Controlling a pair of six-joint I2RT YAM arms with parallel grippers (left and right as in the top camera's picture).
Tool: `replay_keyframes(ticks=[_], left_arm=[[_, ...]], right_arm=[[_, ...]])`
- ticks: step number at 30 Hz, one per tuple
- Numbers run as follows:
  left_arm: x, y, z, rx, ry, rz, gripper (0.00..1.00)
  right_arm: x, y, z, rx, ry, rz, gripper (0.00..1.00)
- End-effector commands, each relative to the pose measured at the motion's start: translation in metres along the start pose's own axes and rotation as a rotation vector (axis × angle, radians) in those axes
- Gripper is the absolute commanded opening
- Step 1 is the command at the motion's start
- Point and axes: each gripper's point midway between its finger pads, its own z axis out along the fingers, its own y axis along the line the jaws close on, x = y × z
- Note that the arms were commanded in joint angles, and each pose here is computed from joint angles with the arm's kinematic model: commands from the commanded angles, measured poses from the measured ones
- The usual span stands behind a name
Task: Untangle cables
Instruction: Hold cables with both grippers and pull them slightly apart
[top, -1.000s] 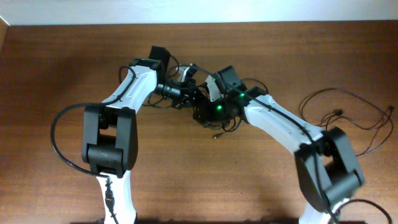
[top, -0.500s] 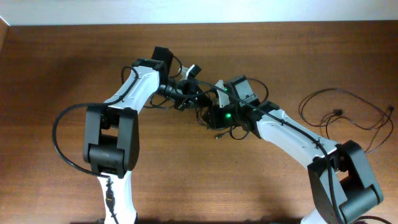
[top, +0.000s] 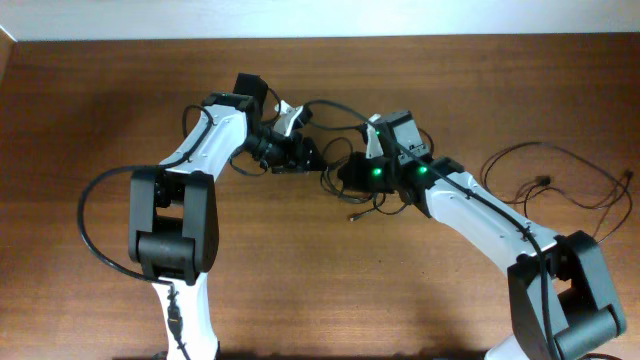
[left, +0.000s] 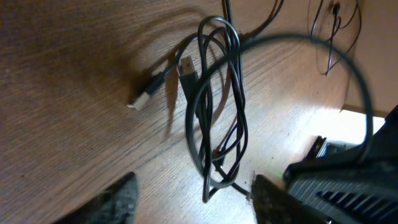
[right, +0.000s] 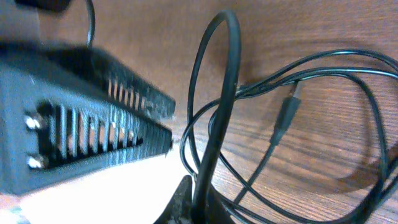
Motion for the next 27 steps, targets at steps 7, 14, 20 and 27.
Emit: replay_keyframes(ticks=[7, 14, 20, 27], left_arm=[[0.002, -0.016, 0.003, 0.0, 0.007, 0.062, 0.5], [0.001, -0.018, 0.011, -0.037, 0.015, 0.097, 0.12], [0.001, 0.022, 0.005, -0.273, 0.01, -0.023, 0.0], [0.005, 0.06, -0.011, -0.517, -0.016, -0.189, 0.0]], right_arm=[[-0.028, 0.001, -0.014, 0.02, -0.108, 0.143, 0.04], [-0.027, 0.0, -0.012, 0.023, -0.105, 0.147, 0.04], [-0.023, -0.003, -0.012, 0.036, -0.089, 0.154, 0.04], [-0.005, -0.046, -0.017, 0.249, -0.065, 0.202, 0.04]])
